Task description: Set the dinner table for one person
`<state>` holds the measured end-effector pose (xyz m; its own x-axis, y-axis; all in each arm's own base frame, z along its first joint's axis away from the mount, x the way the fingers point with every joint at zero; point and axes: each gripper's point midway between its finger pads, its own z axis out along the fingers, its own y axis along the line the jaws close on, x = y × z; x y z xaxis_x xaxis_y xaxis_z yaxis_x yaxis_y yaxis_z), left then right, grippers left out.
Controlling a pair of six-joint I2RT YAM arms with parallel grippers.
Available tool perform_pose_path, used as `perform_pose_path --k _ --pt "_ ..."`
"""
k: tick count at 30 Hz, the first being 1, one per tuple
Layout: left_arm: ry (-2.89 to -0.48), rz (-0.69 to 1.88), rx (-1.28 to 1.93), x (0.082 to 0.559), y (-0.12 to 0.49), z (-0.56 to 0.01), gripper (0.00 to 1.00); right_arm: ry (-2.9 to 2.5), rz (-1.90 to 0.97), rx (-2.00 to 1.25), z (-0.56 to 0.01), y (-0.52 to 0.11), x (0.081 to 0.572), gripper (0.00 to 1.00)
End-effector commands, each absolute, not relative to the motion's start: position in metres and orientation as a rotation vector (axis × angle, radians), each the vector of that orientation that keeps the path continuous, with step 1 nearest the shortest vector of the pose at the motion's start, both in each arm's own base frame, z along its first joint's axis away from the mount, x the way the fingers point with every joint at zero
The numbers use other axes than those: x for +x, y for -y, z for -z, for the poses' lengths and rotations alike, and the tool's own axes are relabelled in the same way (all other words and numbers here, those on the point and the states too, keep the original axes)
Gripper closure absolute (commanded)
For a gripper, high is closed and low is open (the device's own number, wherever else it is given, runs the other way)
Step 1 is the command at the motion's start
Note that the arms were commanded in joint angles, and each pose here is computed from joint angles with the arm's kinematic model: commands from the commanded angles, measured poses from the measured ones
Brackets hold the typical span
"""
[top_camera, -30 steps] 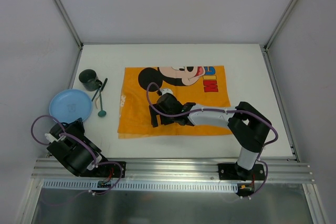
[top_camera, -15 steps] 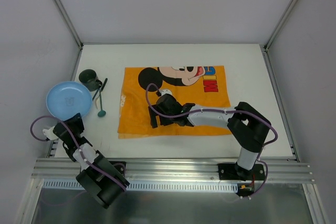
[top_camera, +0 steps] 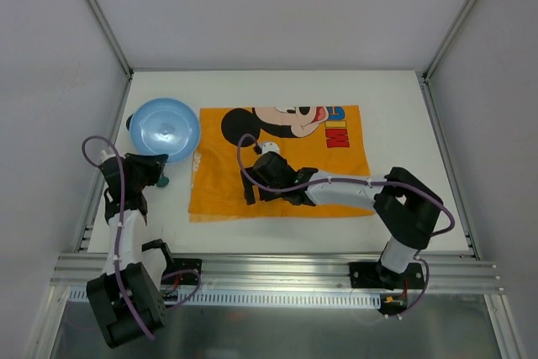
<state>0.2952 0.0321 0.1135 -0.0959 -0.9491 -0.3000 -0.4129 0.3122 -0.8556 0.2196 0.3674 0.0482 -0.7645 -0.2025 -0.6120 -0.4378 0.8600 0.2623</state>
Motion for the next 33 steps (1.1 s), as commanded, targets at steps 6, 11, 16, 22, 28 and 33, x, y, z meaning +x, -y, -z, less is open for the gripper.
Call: perform_pose_path --k 6,11,16,22,28,33 --pt "-1.825 0.819 -0.872 0.296 0.009 -0.189 1.00 -2.257 -0.484 -0.331 -0.121 -0.325 0.253 0.01" --pt "-1.958 0.900 -0.731 0.305 0.047 -0.184 1.00 -2.213 -0.433 -0.239 -0.144 -0.290 0.269 0.01" --pt "-2.225 1.016 -0.518 0.315 0.115 -0.148 1.00 -2.176 -0.330 -0.017 -0.166 -0.221 0.299 0.00" --pt "-2.459 1.005 -0.392 0.324 0.178 -0.096 1.00 -2.118 -0.228 0.082 -0.199 -0.163 0.315 0.01" --pt "-2.505 1.029 -0.282 0.338 0.221 -0.080 1.00 -2.127 -0.232 0.079 -0.192 -0.157 0.312 0.01" --pt "-2.515 1.043 -0.235 0.348 0.250 -0.075 1.00 -2.141 -0.230 0.072 -0.179 -0.156 0.308 0.01"
